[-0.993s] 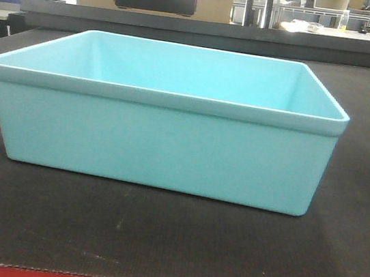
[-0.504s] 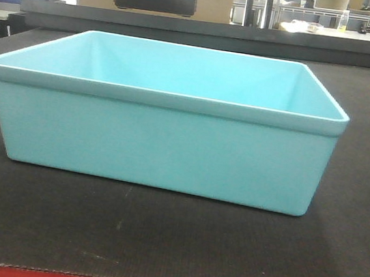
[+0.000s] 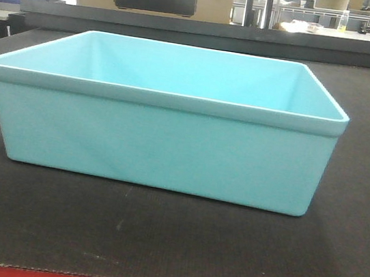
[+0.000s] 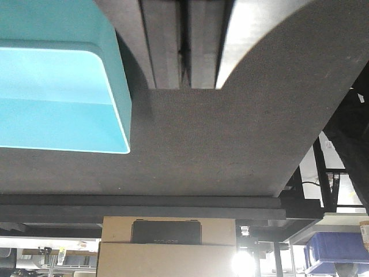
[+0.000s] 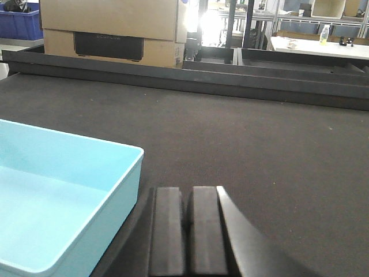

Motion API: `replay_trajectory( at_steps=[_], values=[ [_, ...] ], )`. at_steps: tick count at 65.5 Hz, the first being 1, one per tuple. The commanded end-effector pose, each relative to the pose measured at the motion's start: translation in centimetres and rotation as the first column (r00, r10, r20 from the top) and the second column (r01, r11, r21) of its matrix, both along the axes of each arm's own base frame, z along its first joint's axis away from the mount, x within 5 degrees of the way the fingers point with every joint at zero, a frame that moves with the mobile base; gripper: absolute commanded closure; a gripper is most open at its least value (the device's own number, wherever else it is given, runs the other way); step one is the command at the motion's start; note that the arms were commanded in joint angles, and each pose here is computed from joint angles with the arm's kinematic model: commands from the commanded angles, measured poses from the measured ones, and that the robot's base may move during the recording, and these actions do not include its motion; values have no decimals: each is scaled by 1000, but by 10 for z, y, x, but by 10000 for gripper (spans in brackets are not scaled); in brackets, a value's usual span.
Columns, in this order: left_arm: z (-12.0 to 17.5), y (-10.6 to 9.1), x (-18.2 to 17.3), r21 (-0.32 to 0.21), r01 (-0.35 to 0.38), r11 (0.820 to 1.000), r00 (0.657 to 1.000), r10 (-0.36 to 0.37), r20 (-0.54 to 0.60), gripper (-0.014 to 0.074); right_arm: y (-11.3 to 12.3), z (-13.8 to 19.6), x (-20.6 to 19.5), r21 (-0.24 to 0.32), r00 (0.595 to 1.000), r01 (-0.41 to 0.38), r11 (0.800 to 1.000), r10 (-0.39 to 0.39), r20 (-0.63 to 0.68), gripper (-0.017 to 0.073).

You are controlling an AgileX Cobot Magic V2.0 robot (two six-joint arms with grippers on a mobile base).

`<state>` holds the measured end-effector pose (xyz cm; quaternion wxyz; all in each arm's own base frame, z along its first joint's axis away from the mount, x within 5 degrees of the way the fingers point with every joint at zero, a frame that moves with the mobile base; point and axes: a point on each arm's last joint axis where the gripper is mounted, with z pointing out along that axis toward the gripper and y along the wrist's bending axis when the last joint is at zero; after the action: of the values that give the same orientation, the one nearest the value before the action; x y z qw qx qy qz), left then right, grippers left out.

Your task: Fetch blue bin and place on conveyor start

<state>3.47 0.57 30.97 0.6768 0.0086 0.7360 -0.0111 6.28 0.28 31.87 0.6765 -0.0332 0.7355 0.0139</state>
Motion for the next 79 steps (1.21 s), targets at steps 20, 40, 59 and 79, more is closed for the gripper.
replay_trajectory(
  at_steps=[20, 40, 59, 79],
  values=[
    [1, 0, -1, 4, -2, 1000, 1000, 2, 20, 704, 0, 3, -1, -18, 999, 3, 1000, -2, 42, 721],
    [1, 0, -1, 4, -2, 1000, 1000, 2, 20, 704, 0, 3, -1, -18, 999, 2, 1000, -1, 46, 721],
    [-3, -2, -8, 63, -44, 997, 997, 39, 73, 704, 0, 3, -1, -18, 999, 2, 1000, -1, 46, 721],
    [-72, 0, 14, 3, -142, 990, 984, 141, 113, 704, 0, 3, -1, -17, 999, 0, 1000, 1, 50, 721]
  ],
)
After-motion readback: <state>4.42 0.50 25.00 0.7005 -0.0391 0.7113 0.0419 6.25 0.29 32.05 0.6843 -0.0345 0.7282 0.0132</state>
